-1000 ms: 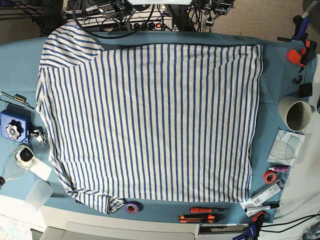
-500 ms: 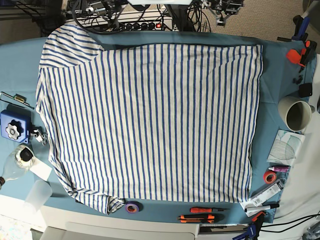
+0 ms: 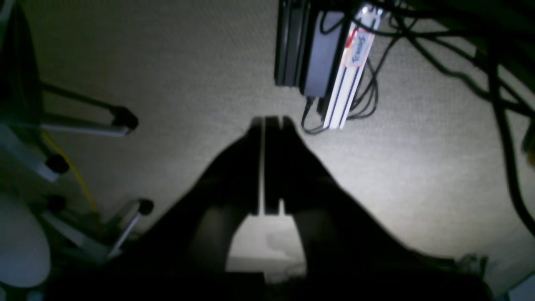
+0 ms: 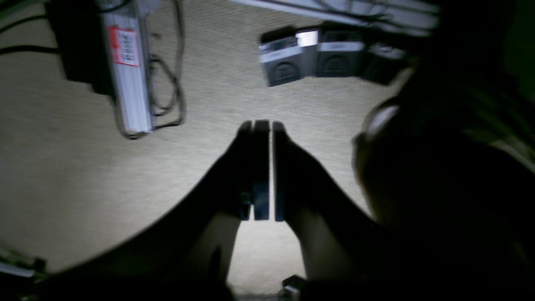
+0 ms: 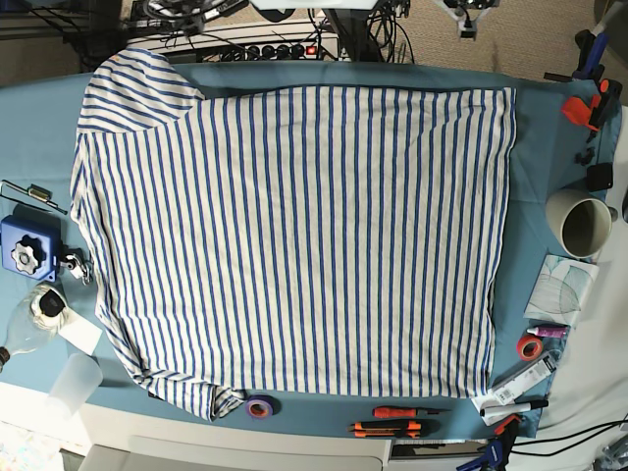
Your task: Fold the T-shirt properly
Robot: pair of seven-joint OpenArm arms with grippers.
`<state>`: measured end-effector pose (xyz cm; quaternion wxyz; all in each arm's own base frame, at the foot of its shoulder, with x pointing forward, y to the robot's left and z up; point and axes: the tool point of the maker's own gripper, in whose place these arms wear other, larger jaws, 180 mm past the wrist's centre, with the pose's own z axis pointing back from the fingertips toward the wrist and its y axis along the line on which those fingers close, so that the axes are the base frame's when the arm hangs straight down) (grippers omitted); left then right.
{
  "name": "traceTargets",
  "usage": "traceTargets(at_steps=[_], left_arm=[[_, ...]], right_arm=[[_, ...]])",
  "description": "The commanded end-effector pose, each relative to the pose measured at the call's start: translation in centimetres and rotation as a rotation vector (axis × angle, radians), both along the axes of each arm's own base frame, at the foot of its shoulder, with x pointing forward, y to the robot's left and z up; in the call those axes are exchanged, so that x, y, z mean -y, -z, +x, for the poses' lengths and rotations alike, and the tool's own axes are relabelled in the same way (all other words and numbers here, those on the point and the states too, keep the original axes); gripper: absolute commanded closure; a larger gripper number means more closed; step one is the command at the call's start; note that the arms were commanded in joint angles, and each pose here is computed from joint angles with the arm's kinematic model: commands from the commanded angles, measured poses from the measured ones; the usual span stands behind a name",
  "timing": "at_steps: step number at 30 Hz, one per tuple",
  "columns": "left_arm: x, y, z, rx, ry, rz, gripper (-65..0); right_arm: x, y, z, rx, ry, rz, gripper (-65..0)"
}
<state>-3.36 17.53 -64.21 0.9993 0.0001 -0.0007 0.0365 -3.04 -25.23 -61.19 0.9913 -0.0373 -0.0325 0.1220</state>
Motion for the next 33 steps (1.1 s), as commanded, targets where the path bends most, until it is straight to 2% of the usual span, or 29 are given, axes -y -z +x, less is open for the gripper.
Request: traceTargets(at_steps=[1, 5, 12, 16, 21, 24, 28, 33], left_arm=[[-0.7, -0.4, -0.3, 0.012, 0.0, 0.009, 0.0], [-1.0, -2.0, -0.2, 0.072, 0.019, 0.012, 0.0], [-0.3, -5.2, 0.1, 0.173, 0.042, -0.002, 0.0], [0.6, -7.2, 0.0, 0.199, 0.019, -0.033, 0.0], [2.6, -10.4, 1.3, 0.293, 0.074, -0.113, 0.0], [3.1, -12.2, 1.9, 0.31, 0.093, -0.122, 0.0], [2.8, -14.5, 2.6, 0.317, 0.105, -0.112, 0.0], [0.9, -17.7, 4.7, 0.393, 0.102, -0.058, 0.0]], right_arm=[[0.6, -0.6, -0.1, 0.013, -0.014, -0.005, -1.8], [0.5, -2.2, 0.4, 0.052, -0.059, -0.002, -1.8], [-2.1, -5.2, 0.0, 0.1, -0.085, 0.051, -1.8], [-3.5, -7.3, -0.4, 0.124, -0.116, 0.077, -1.8], [-5.8, -10.6, 0.0, 0.177, -0.153, 0.12, -1.8], [-7.1, -12.7, 0.4, 0.196, -0.173, 0.138, -1.8], [-8.1, -15.6, 1.8, 0.235, -0.176, 0.127, -1.8], [-9.3, -19.5, 4.8, 0.357, -0.2, 0.113, -1.8]])
